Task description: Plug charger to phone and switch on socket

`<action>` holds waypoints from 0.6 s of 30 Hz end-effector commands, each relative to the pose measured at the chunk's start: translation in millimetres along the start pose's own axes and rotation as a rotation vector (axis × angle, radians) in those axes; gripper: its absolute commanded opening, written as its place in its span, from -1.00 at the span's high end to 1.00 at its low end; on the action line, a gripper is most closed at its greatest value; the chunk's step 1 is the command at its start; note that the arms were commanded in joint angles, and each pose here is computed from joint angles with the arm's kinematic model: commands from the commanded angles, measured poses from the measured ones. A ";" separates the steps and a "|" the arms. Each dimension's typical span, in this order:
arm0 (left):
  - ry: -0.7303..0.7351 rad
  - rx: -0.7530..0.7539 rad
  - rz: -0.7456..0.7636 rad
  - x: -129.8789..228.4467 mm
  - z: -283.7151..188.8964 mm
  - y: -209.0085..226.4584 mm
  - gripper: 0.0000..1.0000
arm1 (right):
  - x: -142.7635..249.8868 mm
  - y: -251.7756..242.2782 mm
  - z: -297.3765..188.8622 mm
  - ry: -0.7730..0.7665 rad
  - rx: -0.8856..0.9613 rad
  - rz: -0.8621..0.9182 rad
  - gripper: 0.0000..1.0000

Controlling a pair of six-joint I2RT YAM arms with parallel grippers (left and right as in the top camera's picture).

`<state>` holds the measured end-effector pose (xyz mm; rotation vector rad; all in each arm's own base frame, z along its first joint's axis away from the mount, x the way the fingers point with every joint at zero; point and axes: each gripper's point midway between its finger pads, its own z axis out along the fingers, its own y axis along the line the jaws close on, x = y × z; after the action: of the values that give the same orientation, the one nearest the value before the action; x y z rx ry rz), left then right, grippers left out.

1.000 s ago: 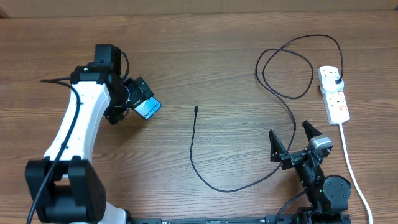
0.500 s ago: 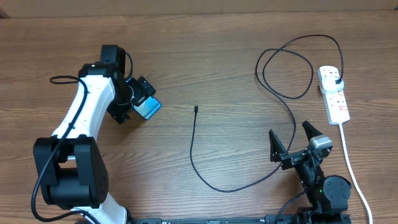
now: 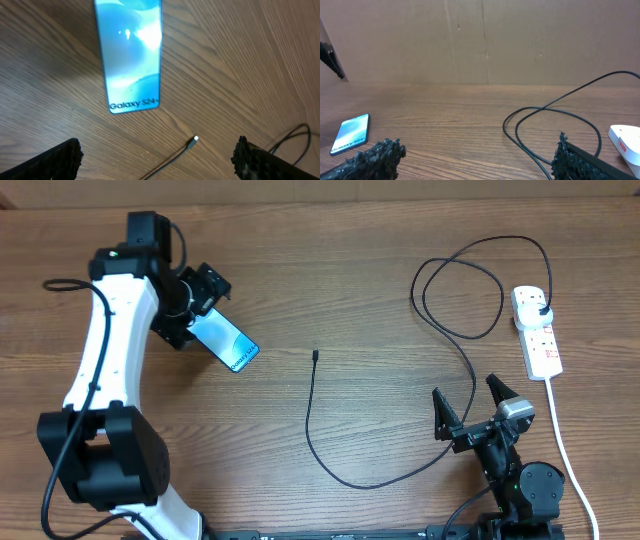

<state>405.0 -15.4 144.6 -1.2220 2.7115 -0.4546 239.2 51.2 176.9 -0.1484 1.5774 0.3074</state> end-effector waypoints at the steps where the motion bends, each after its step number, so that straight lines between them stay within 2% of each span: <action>1: 0.048 -0.030 -0.047 -5.8 16.4 3.1 -1.00 | 1.7 -0.9 0.2 -0.005 0.006 0.005 -1.00; 8: 0.111 -0.094 -0.049 -4.5 60.2 10.2 -1.00 | 1.7 -0.9 0.2 -0.005 0.006 0.005 -1.00; 18: 0.127 -0.205 -0.024 -4.0 95.2 27.7 -1.00 | 1.7 -1.0 0.2 -0.005 0.006 0.006 -1.00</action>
<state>408.0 -16.6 55.9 -1.3384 2.8956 -0.3382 239.2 51.2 177.1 -0.1485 1.5767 0.3073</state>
